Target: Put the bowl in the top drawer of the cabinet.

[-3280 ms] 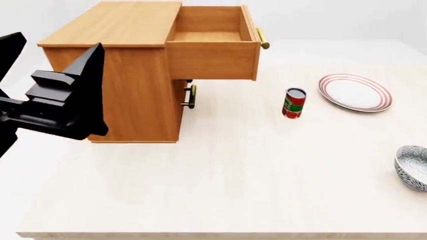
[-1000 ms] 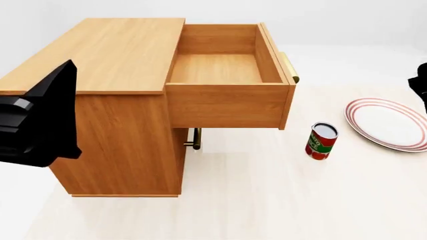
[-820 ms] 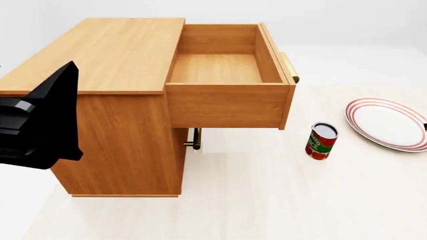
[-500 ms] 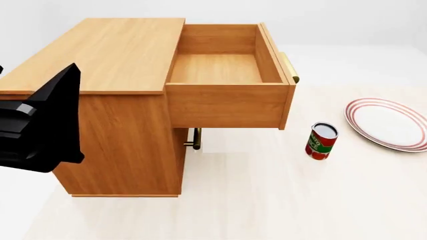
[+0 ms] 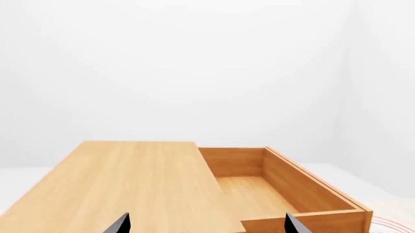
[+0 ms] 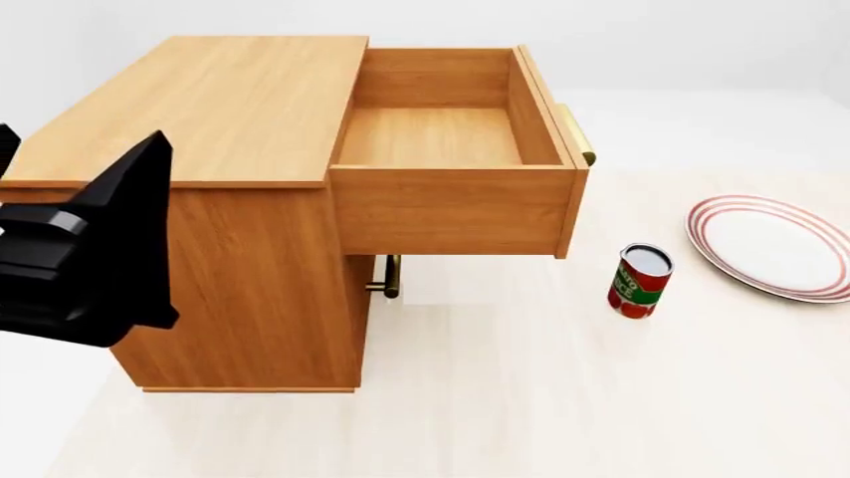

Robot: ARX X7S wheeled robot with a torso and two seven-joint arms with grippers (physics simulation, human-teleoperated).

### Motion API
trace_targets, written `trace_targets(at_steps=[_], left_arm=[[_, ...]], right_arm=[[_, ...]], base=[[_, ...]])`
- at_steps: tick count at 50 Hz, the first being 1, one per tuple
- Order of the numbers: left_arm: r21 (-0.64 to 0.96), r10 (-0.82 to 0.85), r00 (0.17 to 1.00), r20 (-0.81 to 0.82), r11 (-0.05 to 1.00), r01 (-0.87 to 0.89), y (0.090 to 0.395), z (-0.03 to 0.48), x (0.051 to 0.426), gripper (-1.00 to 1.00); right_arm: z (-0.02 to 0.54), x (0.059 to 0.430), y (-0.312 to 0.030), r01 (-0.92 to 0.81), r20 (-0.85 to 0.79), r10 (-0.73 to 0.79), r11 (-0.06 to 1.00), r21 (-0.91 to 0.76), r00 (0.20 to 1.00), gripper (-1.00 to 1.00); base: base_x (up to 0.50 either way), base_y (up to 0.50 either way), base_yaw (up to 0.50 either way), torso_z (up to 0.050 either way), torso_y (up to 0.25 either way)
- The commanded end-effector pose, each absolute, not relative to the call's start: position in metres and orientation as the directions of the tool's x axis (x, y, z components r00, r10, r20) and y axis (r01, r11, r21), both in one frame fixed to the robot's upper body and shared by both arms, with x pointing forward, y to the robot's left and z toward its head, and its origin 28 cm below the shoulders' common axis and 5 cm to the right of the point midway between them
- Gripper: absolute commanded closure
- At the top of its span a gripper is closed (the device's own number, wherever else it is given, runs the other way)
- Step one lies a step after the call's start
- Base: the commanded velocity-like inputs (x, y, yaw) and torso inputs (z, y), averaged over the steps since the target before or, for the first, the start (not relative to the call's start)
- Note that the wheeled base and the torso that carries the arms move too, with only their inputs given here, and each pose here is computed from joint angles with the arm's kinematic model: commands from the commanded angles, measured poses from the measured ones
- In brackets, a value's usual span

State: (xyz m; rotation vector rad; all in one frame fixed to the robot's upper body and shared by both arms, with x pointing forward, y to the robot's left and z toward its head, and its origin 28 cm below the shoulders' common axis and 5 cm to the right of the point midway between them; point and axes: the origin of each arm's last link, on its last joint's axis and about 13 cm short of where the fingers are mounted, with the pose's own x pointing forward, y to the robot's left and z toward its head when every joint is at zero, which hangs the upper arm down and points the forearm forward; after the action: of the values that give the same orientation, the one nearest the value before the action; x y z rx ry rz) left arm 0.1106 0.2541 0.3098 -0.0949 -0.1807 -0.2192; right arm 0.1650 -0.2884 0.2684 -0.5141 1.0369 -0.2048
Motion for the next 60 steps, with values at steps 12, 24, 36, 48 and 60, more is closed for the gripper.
trace_targets(at_steps=[12, 24, 36, 48, 60], left_arm=[[-0.079, -0.214, 0.96, 0.18, 0.97, 0.231, 0.253, 0.307, 0.109, -1.0], [-0.08, -0.216, 0.96, 0.178, 0.969, 0.233, 0.252, 0.306, 0.11, -1.0], [-0.081, -0.216, 0.96, 0.175, 0.969, 0.233, 0.252, 0.304, 0.113, -1.0], [-0.088, -0.216, 0.961, 0.17, 0.968, 0.234, 0.252, 0.302, 0.113, -1.0], [-0.097, -0.22, 0.962, 0.159, 0.967, 0.237, 0.251, 0.298, 0.113, -1.0]], right_arm=[[0.208, 0.197, -0.289, -0.117, -0.75, -0.467, 0.809, -0.577, 0.468, -1.0], [0.182, 0.186, -0.301, -0.103, -0.755, -0.485, 0.808, -0.58, 0.44, -1.0], [0.171, 0.156, -0.328, -0.048, -0.717, -0.555, 0.776, -0.629, 0.421, -1.0], [0.152, 0.159, -0.333, 0.0, -0.678, -0.602, 0.748, -0.664, 0.422, -1.0], [0.12, 0.175, -0.329, -0.018, -0.691, -0.588, 0.756, -0.654, 0.421, -1.0]], base=[[0.0, 0.0, 0.0, 0.0, 0.0], [0.0, 0.0, 0.0, 0.0, 0.0], [0.0, 0.0, 0.0, 0.0, 0.0], [0.0, 0.0, 0.0, 0.0, 0.0], [0.0, 0.0, 0.0, 0.0, 0.0]])
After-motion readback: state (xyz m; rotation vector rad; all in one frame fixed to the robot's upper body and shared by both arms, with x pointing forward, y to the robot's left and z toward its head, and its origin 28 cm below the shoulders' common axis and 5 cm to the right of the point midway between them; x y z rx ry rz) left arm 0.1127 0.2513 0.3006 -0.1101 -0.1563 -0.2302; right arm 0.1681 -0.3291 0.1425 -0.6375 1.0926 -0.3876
